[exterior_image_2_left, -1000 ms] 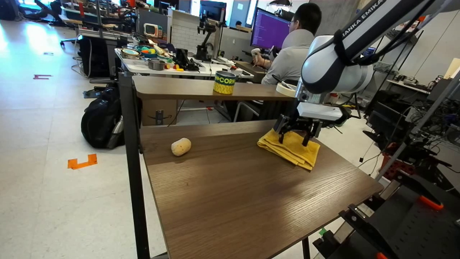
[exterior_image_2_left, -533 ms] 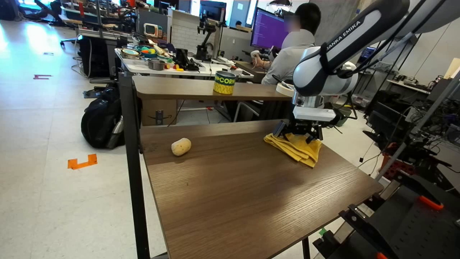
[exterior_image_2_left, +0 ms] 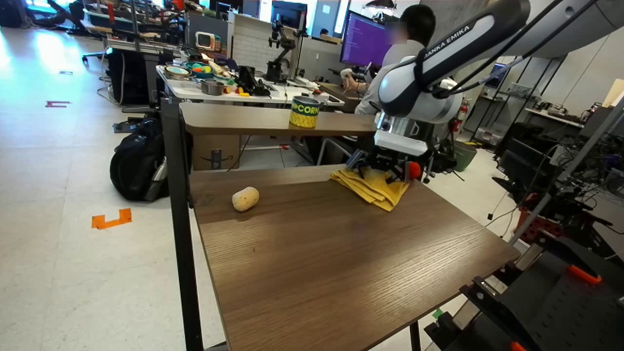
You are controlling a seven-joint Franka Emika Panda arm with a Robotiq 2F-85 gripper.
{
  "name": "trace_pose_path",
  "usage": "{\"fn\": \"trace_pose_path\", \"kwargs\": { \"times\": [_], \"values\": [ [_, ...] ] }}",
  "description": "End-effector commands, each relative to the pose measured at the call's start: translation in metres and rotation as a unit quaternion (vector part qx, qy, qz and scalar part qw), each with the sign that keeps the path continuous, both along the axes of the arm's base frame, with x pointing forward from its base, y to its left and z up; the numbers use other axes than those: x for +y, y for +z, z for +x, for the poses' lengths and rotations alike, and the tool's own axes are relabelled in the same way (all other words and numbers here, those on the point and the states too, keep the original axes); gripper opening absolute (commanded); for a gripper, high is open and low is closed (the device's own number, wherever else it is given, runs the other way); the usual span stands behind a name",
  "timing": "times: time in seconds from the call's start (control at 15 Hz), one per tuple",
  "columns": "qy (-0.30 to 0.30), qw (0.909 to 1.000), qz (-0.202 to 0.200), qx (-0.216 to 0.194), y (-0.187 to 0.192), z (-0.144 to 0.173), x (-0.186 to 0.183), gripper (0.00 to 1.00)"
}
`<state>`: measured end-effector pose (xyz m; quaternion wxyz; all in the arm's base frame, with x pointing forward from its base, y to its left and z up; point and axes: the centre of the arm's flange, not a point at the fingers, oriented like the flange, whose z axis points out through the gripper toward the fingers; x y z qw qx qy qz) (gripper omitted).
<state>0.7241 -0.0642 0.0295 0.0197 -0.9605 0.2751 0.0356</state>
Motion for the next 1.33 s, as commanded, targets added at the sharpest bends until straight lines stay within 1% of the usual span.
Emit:
{"fn": "trace_pose_path", "kwargs": {
  "times": [0.0, 0.13, 0.2, 0.27, 0.4, 0.47, 0.53, 0.6, 0.67, 0.8, 0.93, 1.13, 1.27],
  "values": [
    [0.079, 0.9956, -0.011, -0.051, -0.03, -0.012, 0.072, 1.0],
    [0.133, 0.9887, -0.029, -0.062, -0.038, -0.028, 0.108, 1.0],
    [0.161, 0.9838, -0.036, -0.07, -0.037, -0.036, 0.126, 1.0],
    [0.189, 0.978, -0.043, -0.078, -0.036, -0.044, 0.144, 1.0],
    [0.243, 0.9644, -0.046, -0.094, -0.036, -0.06, 0.178, 1.0],
    [0.259, 0.9591, -0.047, -0.103, -0.038, -0.068, 0.193, 1.0],
    [0.271, 0.9552, -0.046, -0.109, -0.04, -0.073, 0.204, 1.0],
    [0.274, 0.954, -0.048, -0.111, -0.039, -0.071, 0.207, 1.0],
    [0.271, 0.9552, -0.049, -0.109, -0.039, -0.068, 0.206, 1.0],
    [0.244, 0.9642, -0.058, -0.087, -0.039, -0.052, 0.179, 1.0],
    [0.196, 0.9744, -0.082, -0.073, -0.043, -0.039, 0.133, 1.0],
    [0.141, 0.9816, -0.115, -0.057, -0.04, -0.03, 0.069, 1.0],
    [0.107, 0.9835, -0.141, -0.037, -0.046, -0.035, 0.023, 1.0]
  ]
}}
